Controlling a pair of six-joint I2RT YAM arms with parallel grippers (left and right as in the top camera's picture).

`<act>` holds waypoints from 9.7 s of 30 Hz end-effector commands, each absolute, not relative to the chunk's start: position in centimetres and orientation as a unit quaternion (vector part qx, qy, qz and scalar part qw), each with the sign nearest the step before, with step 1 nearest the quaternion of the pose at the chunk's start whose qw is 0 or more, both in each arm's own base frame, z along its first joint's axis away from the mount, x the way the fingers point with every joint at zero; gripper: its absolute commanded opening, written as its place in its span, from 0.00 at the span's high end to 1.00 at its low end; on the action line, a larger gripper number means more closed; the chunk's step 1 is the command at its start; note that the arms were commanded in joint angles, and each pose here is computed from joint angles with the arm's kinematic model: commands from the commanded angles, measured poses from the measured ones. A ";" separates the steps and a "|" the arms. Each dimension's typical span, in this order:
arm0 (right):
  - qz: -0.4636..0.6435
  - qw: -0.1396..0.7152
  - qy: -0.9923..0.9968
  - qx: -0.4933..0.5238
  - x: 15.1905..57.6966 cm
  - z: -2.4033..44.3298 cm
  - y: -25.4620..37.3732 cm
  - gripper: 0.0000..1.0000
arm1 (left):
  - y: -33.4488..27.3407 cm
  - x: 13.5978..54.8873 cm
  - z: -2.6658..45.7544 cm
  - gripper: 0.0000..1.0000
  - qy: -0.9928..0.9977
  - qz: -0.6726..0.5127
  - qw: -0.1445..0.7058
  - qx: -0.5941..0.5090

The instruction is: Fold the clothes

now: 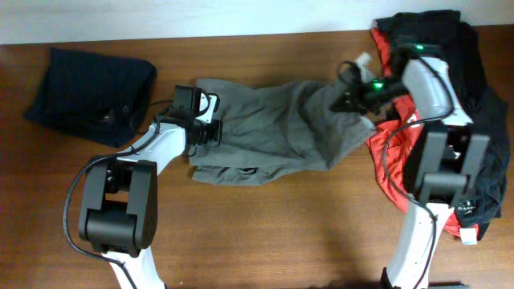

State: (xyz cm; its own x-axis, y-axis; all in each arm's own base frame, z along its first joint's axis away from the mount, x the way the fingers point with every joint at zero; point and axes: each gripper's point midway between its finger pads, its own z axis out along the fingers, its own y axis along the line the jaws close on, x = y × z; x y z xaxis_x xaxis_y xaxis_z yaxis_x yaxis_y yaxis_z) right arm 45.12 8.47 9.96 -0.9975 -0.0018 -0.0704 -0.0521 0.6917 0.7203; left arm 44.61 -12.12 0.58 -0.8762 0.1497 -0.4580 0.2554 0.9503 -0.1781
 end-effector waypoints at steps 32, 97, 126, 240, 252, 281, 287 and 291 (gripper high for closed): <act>0.324 0.089 0.934 -0.119 43.5 13.9 32.8 0.96 | -10.1 46.6 5.5 0.79 0.961 -0.110 0.241 0.075; 0.174 0.076 0.982 -0.013 47.3 11.5 9.5 0.01 | -6.9 44.1 7.6 0.13 0.960 -0.238 0.143 0.029; 0.174 0.081 0.981 -0.012 47.6 11.4 9.4 0.01 | -15.6 43.3 -2.6 0.27 0.949 -0.308 0.051 0.046; 0.155 0.076 0.985 -0.009 47.3 11.1 8.7 0.01 | -8.9 43.8 -11.4 0.48 0.983 -0.058 -0.052 0.169; 0.150 0.075 0.986 -0.008 47.2 11.1 8.5 0.01 | -12.1 45.6 -12.1 1.00 0.979 -0.143 -0.019 0.144; 0.143 0.073 0.987 -0.008 47.2 11.0 8.3 0.01 | -10.3 55.5 14.5 1.00 0.924 -0.343 0.161 -0.056; 0.143 0.074 0.987 -0.008 47.2 11.0 8.3 0.01 | -9.2 56.9 17.5 0.99 0.909 -0.362 0.200 -0.060; 0.143 0.073 0.987 -0.008 47.2 11.0 8.4 0.01 | -8.3 58.1 21.3 0.99 0.897 -0.360 0.251 -0.050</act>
State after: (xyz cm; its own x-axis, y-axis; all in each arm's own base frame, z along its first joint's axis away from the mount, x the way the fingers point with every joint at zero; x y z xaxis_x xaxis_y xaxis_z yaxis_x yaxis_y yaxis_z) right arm 47.12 8.43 9.01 -0.9948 0.0159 -0.1004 -0.0146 0.9552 0.2955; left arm 57.24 -8.31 13.66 -0.9260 -0.2557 -0.2778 -0.0196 0.7675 -0.6407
